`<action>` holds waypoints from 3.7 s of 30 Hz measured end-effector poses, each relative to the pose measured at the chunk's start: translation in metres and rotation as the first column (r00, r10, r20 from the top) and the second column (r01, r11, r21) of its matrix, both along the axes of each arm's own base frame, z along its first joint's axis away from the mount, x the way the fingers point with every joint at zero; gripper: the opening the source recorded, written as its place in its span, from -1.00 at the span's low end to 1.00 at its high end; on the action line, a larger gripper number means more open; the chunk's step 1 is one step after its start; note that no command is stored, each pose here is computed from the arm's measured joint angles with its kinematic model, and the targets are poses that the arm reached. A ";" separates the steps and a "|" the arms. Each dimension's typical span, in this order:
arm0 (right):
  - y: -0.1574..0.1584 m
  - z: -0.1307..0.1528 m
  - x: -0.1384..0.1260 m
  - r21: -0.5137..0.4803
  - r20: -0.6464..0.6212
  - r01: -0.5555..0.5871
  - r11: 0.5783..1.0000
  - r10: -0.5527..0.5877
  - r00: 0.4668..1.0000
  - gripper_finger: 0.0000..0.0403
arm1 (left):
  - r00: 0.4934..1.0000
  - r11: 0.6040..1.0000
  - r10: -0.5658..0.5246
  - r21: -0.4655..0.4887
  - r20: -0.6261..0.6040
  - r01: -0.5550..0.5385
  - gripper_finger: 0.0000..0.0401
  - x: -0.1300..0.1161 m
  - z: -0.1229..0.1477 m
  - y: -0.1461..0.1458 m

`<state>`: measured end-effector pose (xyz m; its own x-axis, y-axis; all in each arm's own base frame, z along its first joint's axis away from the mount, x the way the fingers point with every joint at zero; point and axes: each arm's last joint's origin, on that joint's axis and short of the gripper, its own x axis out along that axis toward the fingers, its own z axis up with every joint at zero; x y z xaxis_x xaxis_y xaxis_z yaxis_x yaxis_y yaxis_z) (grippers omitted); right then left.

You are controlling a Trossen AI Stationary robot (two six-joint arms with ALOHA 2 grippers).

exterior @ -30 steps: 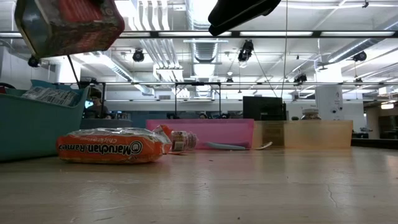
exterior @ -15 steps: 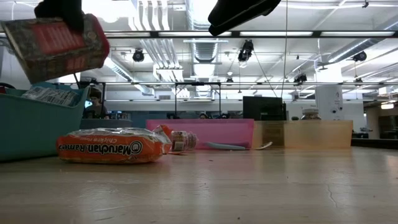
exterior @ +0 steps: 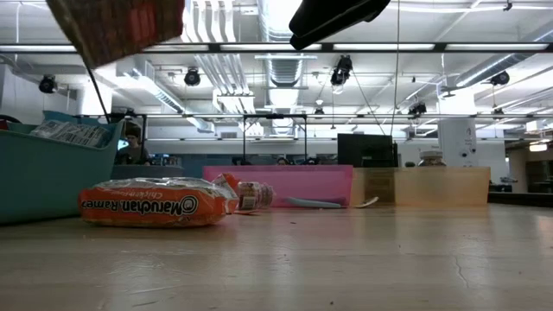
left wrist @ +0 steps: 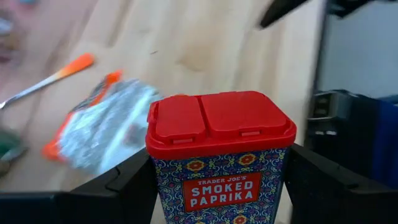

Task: Pick & Place Food Item
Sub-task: Put the red spice can into the orange bin

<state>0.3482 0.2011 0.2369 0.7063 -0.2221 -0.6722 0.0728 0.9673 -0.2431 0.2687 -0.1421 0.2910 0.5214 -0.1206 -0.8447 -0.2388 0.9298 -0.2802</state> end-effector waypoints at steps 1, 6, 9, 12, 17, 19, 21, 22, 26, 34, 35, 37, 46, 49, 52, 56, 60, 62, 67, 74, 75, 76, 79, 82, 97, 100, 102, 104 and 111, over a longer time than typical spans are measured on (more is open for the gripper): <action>0.000 0.000 0.000 0.000 0.000 0.000 1.000 0.000 1.000 0.23 | 1.000 1.000 -0.021 -0.012 0.014 0.021 0.39 0.001 0.002 -0.001; 0.000 0.000 0.000 0.000 0.000 0.000 1.000 0.000 1.000 0.23 | 0.992 0.990 -0.107 -0.083 0.062 0.112 0.39 0.005 0.007 -0.007; 0.000 0.000 0.000 0.000 0.000 0.000 1.000 0.000 1.000 0.23 | 0.989 0.986 -0.130 -0.096 0.068 0.136 0.39 0.006 0.007 -0.008; 0.000 0.000 0.000 0.000 0.000 0.000 1.000 0.000 1.000 0.23 | 0.987 0.981 -0.149 -0.116 0.065 0.156 0.39 0.005 0.008 -0.009; -0.004 0.000 0.002 0.011 -0.007 0.002 1.000 -0.002 1.000 0.23 | 0.985 0.976 -0.164 -0.134 0.063 0.171 0.39 0.005 0.008 -0.010; -0.007 0.000 0.004 0.013 -0.009 0.011 1.000 -0.011 1.000 0.23 | 0.984 0.976 -0.165 -0.135 0.062 0.172 0.39 0.005 0.008 -0.010; -0.011 0.000 0.006 0.013 -0.008 0.021 1.000 -0.021 1.000 0.23 | 0.981 0.972 -0.183 -0.133 0.070 0.191 0.39 0.005 0.010 -0.010; -0.012 0.000 0.007 0.012 -0.008 0.024 1.000 -0.024 1.000 0.23 | 0.978 0.970 -0.196 -0.131 0.077 0.205 0.39 0.005 0.010 -0.010; -0.013 0.000 0.007 0.013 -0.008 0.028 1.000 -0.028 1.000 0.23 | 0.974 0.966 -0.210 -0.133 0.086 0.220 0.39 0.004 0.013 -0.009; -0.017 0.002 0.013 0.030 0.034 0.053 0.998 -0.054 0.998 0.23 | 0.968 0.955 -0.234 -0.166 0.092 0.247 0.39 0.003 0.015 -0.010; -0.016 0.004 0.014 0.052 0.056 0.058 0.997 -0.061 0.997 0.23 | 0.966 0.952 -0.240 -0.173 0.095 0.254 0.39 0.003 0.015 -0.011; -0.016 0.006 0.018 0.061 0.091 0.048 0.997 -0.054 0.994 0.23 | 0.964 0.948 -0.249 -0.181 0.097 0.263 0.39 0.003 0.015 -0.011; -0.006 0.028 0.034 0.201 0.320 -0.079 0.976 0.011 0.948 0.23 | 0.956 0.924 -0.275 -0.246 0.101 0.292 0.39 0.003 0.017 -0.014; -0.005 0.031 0.035 0.188 0.347 -0.106 0.976 0.035 0.937 0.23 | 0.957 0.919 -0.274 -0.267 0.098 0.291 0.39 0.003 0.018 -0.014; -0.003 0.032 0.036 0.215 0.347 -0.165 0.962 0.083 0.934 0.23 | 0.956 0.918 -0.274 -0.268 0.101 0.291 0.39 0.002 0.019 -0.014; -0.001 0.030 0.036 0.225 0.339 -0.208 0.952 0.123 0.933 0.23 | 0.955 0.917 -0.273 -0.271 0.115 0.294 0.39 0.001 0.022 -0.013; 0.000 0.033 0.038 0.224 0.368 -0.218 0.950 0.125 0.922 0.23 | 0.955 0.916 -0.273 -0.271 0.117 0.295 0.39 0.001 0.022 -0.013; 0.000 0.035 0.039 0.231 0.392 -0.223 0.947 0.119 0.912 0.23 | 0.955 0.916 -0.271 -0.273 0.117 0.293 0.39 0.001 0.022 -0.013; 0.002 0.040 0.041 0.261 0.441 -0.231 0.937 0.097 0.892 0.23 | 0.954 0.915 -0.270 -0.275 0.129 0.296 0.40 0.002 0.023 -0.013; 0.010 0.041 0.035 0.084 0.443 -0.231 0.969 0.172 0.880 0.24 | 0.953 0.913 -0.269 -0.277 0.138 0.298 0.40 0.002 0.024 -0.014; 0.011 0.041 0.034 0.046 0.443 -0.217 0.975 0.174 0.879 0.25 | 0.953 0.913 -0.269 -0.277 0.138 0.298 0.38 0.002 0.024 -0.014; 0.012 0.041 0.033 0.005 0.440 -0.207 0.978 0.184 0.879 0.26 | 0.953 0.913 -0.269 -0.277 0.139 0.299 0.38 0.002 0.024 -0.014; 0.017 0.041 0.030 -0.112 0.421 -0.199 0.974 0.228 0.878 0.39 | 0.953 0.913 -0.269 -0.277 0.142 0.299 0.38 0.002 0.024 -0.014; 0.019 0.043 0.029 -0.145 0.422 -0.215 0.966 0.257 0.870 0.60 | 0.952 0.913 -0.269 -0.278 0.143 0.300 0.44 0.002 0.024 -0.014; 0.019 0.045 0.030 0.094 0.483 -0.149 0.984 0.086 0.872 0.98 | 0.952 0.908 -0.248 -0.300 0.182 0.294 0.45 0.007 0.028 -0.012; 0.020 0.050 0.031 0.101 0.493 -0.176 0.979 0.105 0.863 0.98 | 0.954 0.907 -0.237 -0.308 0.185 0.286 0.50 0.008 0.028 -0.012; 0.021 0.052 0.031 0.122 0.494 -0.190 0.974 0.106 0.863 0.98 | 0.954 0.908 -0.235 -0.309 0.184 0.283 0.49 0.008 0.028 -0.011; 0.021 0.052 0.031 0.142 0.488 -0.199 0.970 0.107 0.866 0.98 | 0.954 0.908 -0.235 -0.309 0.184 0.283 0.43 0.008 0.028 -0.011; 0.031 0.052 0.029 -0.051 0.418 -0.568 0.822 0.534 0.735 0.98 | 0.948 0.899 -0.237 -0.321 0.213 0.297 0.40 0.010 0.030 -0.012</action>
<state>0.3774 0.2323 0.2884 0.8944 0.3291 -0.3030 -0.4057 0.8822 -0.2391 0.2783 -0.1544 0.3214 0.5559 -0.5425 -0.6298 0.0825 0.7899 -0.6077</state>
